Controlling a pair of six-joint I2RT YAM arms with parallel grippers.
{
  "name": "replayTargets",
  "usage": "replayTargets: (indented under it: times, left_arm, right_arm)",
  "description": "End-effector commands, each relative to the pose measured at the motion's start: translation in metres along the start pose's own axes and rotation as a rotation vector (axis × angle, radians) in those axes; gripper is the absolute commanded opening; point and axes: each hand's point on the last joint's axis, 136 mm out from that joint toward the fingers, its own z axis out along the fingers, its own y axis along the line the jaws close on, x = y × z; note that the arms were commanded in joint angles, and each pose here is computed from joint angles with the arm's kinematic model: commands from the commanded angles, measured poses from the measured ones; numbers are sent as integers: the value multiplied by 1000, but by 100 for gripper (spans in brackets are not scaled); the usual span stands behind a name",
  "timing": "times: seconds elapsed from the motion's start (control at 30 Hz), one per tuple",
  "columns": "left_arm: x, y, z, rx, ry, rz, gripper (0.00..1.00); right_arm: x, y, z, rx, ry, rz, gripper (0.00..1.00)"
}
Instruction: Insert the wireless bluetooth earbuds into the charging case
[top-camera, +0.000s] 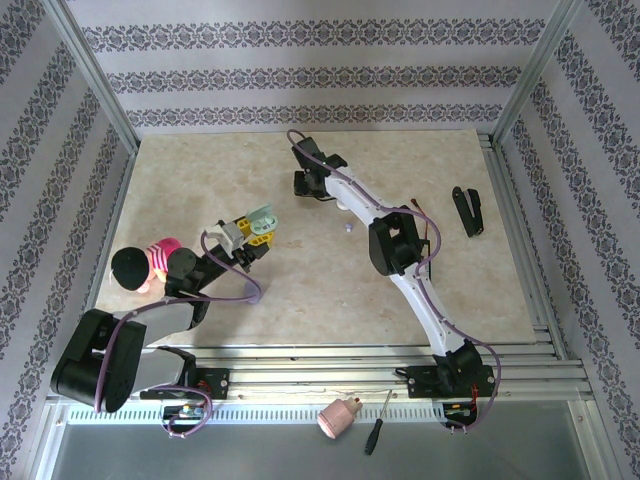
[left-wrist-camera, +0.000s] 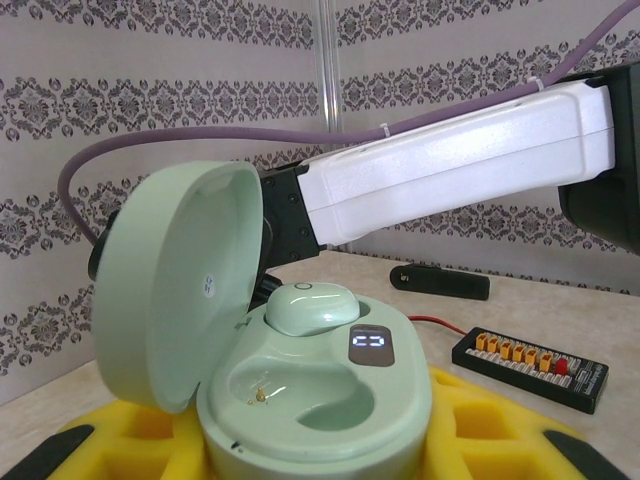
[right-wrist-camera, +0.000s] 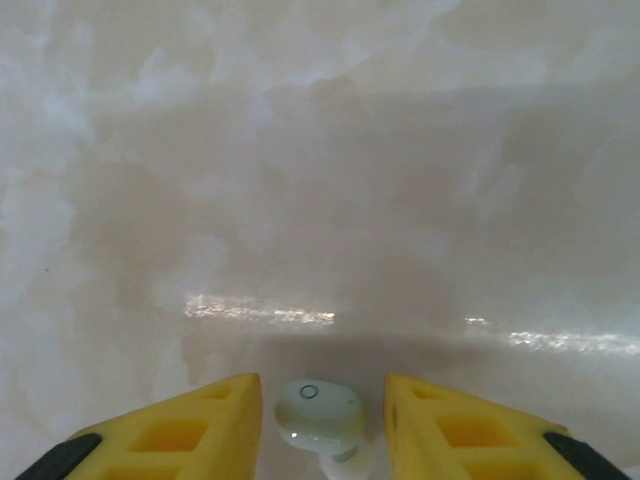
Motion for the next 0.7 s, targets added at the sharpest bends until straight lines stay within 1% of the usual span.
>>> replayTargets:
  times: [0.0, 0.1, 0.23, 0.3, 0.5, 0.67]
  left_arm:
    - [-21, -2, -2, 15, -67, 30, 17]
    - [-22, -2, -2, 15, -66, 29, 17]
    - [-23, -3, -3, 16, -67, 28, 17]
    - [-23, -3, -3, 16, -65, 28, 17]
    - [-21, -3, -3, 17, -53, 24, 17]
    - [-22, -3, -4, 18, -53, 28, 17]
  right_arm:
    - [9, -11, 11, 11, 49, 43, 34]
    - [14, -13, 14, 12, 68, 54, 31]
    - [12, -12, 10, 21, 57, 33, 24]
    - [12, -11, 7, 34, 46, 10, 22]
    - [13, -9, -16, 41, 33, -46, 22]
    - [36, -15, -37, 51, 60, -103, 23]
